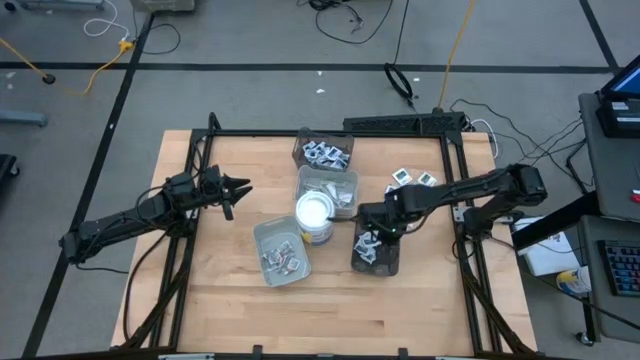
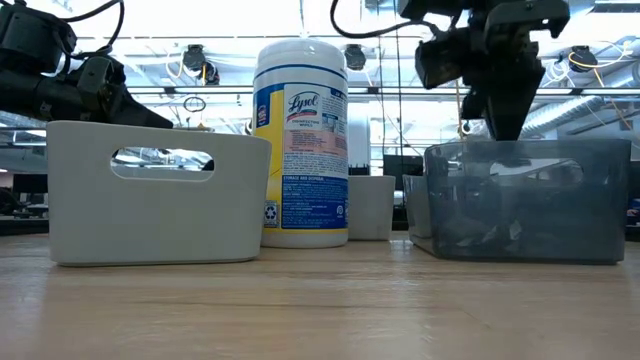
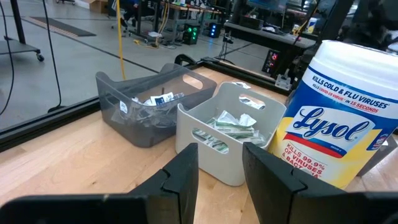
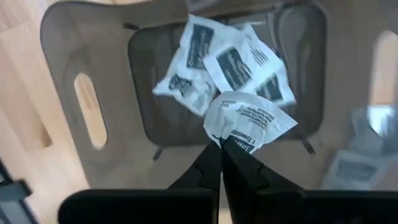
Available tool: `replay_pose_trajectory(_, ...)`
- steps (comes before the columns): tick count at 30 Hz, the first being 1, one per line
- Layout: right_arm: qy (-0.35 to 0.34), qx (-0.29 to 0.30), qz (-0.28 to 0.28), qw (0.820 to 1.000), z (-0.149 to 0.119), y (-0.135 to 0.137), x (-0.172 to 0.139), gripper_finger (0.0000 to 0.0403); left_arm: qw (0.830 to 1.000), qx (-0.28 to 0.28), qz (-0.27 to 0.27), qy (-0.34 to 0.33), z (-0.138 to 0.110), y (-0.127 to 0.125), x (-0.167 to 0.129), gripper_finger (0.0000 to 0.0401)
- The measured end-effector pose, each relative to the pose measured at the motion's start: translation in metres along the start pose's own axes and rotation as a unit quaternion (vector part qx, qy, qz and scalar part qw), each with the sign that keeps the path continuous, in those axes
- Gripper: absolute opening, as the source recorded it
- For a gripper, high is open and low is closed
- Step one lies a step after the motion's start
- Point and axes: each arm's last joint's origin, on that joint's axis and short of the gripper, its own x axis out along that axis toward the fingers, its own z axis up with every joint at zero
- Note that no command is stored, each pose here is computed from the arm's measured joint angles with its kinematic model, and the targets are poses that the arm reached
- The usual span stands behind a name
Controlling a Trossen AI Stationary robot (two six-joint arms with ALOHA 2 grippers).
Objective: Pick & Place First Aid Supplies
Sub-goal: Put the towelette pack into the bottom transparent black bin
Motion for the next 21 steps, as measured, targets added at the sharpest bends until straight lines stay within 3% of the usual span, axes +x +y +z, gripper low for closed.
replay_pose_trajectory(14, 0.016, -0.008, -0.005, 1.000, 0.017, 0.005, 0.044, 0.0012, 1.000, 0.000, 0.000, 0.000, 0.000, 0.000, 0.000, 0.0129)
replay_pose_trajectory(21, 0.022, -0.006, -0.008, 1.000, 0.016, 0.004, 0.045, 0.0093, 1.000, 0.000, 0.000, 0.000, 0.000, 0.000, 0.000, 0.0129)
